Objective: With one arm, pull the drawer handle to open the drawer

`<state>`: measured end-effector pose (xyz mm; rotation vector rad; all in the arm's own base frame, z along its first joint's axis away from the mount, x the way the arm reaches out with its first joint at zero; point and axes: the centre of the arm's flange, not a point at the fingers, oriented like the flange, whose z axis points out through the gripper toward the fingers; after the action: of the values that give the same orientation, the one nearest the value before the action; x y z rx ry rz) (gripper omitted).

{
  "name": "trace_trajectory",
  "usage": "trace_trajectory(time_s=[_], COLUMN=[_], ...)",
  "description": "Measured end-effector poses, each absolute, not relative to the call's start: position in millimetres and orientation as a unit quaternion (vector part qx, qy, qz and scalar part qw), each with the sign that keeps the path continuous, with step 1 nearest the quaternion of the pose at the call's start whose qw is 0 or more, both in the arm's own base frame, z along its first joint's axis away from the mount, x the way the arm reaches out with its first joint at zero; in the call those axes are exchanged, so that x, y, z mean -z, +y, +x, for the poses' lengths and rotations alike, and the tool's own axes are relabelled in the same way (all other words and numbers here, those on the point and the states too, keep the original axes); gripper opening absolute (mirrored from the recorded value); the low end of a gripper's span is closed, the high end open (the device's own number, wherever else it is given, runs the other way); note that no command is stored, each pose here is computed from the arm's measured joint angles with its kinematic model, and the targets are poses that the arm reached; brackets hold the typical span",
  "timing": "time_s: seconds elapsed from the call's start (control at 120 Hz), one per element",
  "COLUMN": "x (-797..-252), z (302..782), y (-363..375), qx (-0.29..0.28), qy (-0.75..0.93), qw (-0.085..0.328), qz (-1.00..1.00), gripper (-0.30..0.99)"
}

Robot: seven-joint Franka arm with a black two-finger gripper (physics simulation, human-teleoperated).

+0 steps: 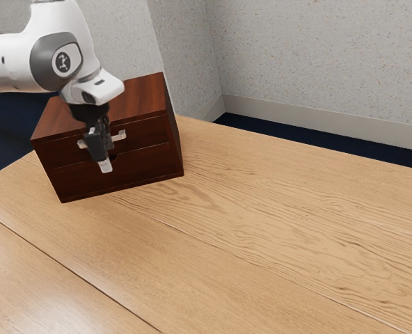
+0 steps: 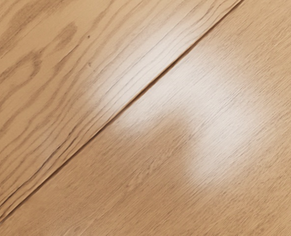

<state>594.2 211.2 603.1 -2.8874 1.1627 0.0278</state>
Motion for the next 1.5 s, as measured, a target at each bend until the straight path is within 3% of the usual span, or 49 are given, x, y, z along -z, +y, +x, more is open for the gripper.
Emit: trace_trajectory(time_s=[0.217, 0.733, 1.25, 1.5], x=[-596, -582, -572, -572], z=[613, 632, 635, 631], y=[229, 249, 280, 280], qx=[-0.006, 0.013, 0.013, 0.006], qy=[0.402, 0.436, 0.429, 0.41], qw=[0.028, 0.11, 0.137, 0.126], qz=[-0.915, -0.893, -0.893, -0.903], gripper=[0.69, 0.69, 0.69, 0.69])
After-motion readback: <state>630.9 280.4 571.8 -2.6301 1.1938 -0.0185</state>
